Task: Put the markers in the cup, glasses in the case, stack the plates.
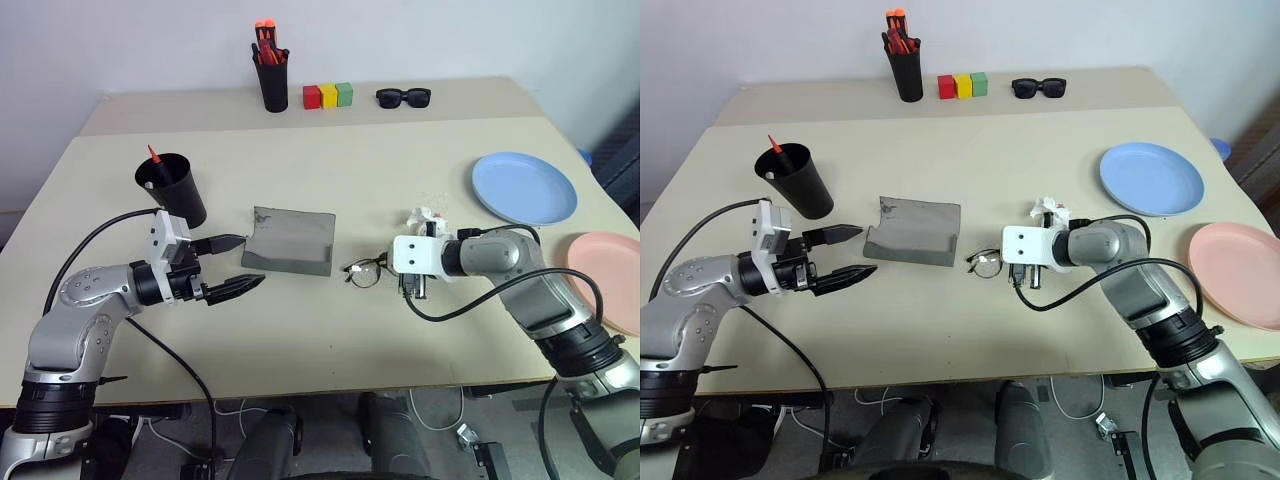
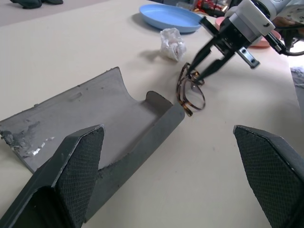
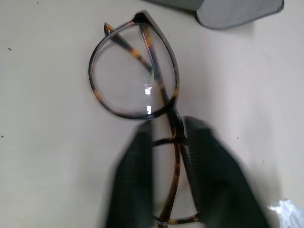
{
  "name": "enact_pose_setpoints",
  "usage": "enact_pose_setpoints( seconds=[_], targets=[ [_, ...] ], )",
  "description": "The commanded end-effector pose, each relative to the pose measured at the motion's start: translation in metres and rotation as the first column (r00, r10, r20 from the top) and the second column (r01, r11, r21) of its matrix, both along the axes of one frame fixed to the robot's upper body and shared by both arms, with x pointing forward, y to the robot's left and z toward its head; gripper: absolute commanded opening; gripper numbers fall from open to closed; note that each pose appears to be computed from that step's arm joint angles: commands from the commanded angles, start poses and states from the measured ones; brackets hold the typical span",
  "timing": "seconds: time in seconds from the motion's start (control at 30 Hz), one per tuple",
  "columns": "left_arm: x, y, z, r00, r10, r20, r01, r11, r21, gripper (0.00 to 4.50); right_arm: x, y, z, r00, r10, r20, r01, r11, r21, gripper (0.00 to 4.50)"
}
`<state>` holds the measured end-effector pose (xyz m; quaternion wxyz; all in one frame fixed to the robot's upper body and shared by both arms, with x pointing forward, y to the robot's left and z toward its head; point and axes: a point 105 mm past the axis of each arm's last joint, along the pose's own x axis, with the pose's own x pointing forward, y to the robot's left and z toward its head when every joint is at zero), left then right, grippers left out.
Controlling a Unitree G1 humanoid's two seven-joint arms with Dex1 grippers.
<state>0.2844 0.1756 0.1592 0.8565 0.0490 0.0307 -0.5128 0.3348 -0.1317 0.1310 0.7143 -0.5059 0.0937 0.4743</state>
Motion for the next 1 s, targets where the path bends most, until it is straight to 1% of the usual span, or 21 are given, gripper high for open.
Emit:
enact_pose_setpoints(
  seconds=[0.03, 0.13, 0.23, 0.3, 0.37, 0.47, 0.5, 0.57, 0.67, 0.73, 0.8, 0.93, 1.0],
  targets=[
    [-0.002, -0.004, 0.013, 0.999, -0.013, 0.053, 0.013, 1.000, 0.003, 4.50, -0.001, 0.006, 0.004, 0.999, 0.034, 0.017, -0.034, 0.999, -0.009, 0.04],
    [-0.002, -0.004, 0.013, 0.999, -0.010, 0.048, 0.010, 1.000, -0.001, 4.50, 0.000, 0.006, 0.005, 0.999, 0.034, 0.018, -0.034, 0.999, -0.010, 0.04],
    [-0.001, -0.003, 0.014, 0.999, 0.001, 0.043, -0.001, 1.000, -0.009, 4.50, 0.000, 0.008, 0.012, 0.999, 0.032, 0.007, -0.032, 0.999, 0.032, 0.04],
    [-0.001, 0.001, 0.015, 0.999, 0.022, 0.048, -0.021, 1.000, -0.013, 4.50, 0.003, 0.013, 0.031, 1.000, 0.011, 0.008, -0.012, 0.991, 0.131, 0.04],
    [-0.001, 0.006, 0.016, 0.998, 0.042, 0.056, -0.041, 0.999, -0.014, 4.50, 0.005, 0.021, 0.053, 1.000, -0.005, -0.005, 0.006, 0.967, 0.256, 0.04],
    [0.000, 0.014, 0.021, 0.995, 0.074, 0.070, -0.072, 0.997, -0.030, 4.50, 0.006, 0.036, 0.084, 1.000, 0.002, -0.020, 0.007, 0.909, 0.416, 0.04],
    [-0.001, 0.017, 0.024, 0.993, 0.086, 0.078, -0.083, 0.996, -0.040, 4.50, 0.007, 0.044, 0.096, 0.999, 0.004, -0.032, 0.012, 0.873, 0.488, 0.04],
    [-0.004, 0.022, 0.028, 0.992, 0.098, 0.084, -0.094, 0.994, -0.051, 4.50, 0.005, 0.060, 0.112, 0.998, 0.030, -0.055, 0.008, 0.809, 0.588, 0.04],
    [-0.005, 0.034, 0.028, 0.986, 0.134, 0.094, -0.131, 0.991, -0.037, 4.50, -0.002, 0.098, 0.130, 0.992, 0.107, -0.070, -0.027, 0.707, 0.706, 0.04],
    [-0.005, 0.038, 0.028, 0.984, 0.152, 0.094, -0.149, 0.988, -0.032, 4.50, -0.007, 0.122, 0.136, 0.984, 0.155, -0.088, -0.035, 0.651, 0.758, 0.04],
    [-0.006, 0.039, 0.028, 0.984, 0.155, 0.092, -0.152, 0.988, -0.034, 4.50, -0.004, 0.140, 0.136, 0.981, 0.165, -0.103, -0.020, 0.614, 0.789, 0.04],
    [-0.008, 0.035, 0.026, 0.984, 0.153, 0.088, -0.150, 0.988, -0.038, 4.50, 0.006, 0.161, 0.125, 0.982, 0.140, -0.130, 0.025, 0.581, 0.813, 0.04],
    [-0.009, 0.032, 0.024, 0.984, 0.152, 0.087, -0.150, 0.988, -0.037, 4.50, 0.011, 0.165, 0.111, 0.988, 0.099, -0.116, 0.031, 0.615, 0.788, 0.04]
  ],
)
